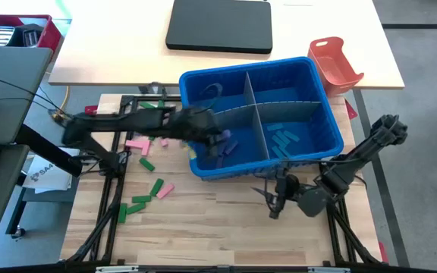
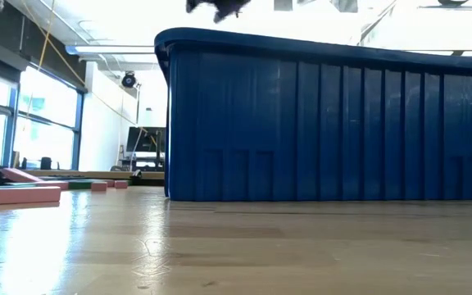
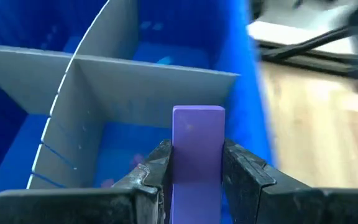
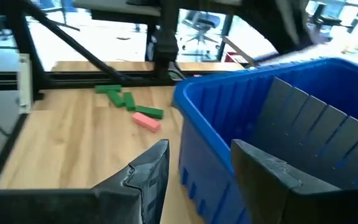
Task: Sort blocks
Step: Put the purple block into the blue bin with the other purple block
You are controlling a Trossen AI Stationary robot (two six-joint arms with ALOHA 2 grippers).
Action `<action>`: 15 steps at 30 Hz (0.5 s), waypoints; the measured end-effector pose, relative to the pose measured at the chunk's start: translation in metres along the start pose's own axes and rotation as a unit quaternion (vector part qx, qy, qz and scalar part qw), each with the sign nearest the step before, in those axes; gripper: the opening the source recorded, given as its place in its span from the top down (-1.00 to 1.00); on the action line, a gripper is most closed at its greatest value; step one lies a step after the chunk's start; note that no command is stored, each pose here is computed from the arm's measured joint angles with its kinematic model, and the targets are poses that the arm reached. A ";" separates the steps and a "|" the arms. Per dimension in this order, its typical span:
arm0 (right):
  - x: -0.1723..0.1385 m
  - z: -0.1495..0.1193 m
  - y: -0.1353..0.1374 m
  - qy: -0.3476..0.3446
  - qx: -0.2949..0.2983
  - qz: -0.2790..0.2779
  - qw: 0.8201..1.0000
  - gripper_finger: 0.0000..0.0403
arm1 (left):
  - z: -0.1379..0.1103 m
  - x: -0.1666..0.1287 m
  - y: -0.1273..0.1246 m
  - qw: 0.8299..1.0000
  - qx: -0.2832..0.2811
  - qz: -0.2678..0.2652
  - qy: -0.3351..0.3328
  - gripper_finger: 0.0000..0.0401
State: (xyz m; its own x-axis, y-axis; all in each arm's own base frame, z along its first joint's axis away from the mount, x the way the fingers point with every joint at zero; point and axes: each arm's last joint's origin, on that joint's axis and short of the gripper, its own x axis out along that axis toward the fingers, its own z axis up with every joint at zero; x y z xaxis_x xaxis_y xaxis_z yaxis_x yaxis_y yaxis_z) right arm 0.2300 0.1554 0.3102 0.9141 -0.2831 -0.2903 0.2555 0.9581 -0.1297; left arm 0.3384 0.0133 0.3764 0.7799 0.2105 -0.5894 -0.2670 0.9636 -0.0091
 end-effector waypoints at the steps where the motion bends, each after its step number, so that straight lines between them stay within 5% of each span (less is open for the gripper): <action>1: -0.003 0.001 0.001 -0.003 0.000 0.005 1.000 0.16 | 0.002 0.013 0.005 1.000 -0.006 0.009 0.011 0.53; 9: -0.017 0.000 0.008 -0.007 -0.009 0.032 0.999 0.16 | 0.004 0.109 0.040 0.989 -0.087 0.008 0.121 0.53; 15: -0.020 -0.001 0.009 -0.008 -0.010 0.032 0.999 0.16 | -0.004 0.149 0.056 0.966 -0.174 0.020 0.190 0.53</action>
State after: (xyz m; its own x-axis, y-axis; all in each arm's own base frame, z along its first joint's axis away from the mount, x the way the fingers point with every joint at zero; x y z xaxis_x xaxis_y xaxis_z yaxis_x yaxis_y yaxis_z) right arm 0.2139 0.1698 0.3138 0.9332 -0.2196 -0.2844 0.1892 0.9732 -0.1307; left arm 0.4381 0.0980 0.2849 0.5179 0.1068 -0.8488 -0.5185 0.8283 -0.2121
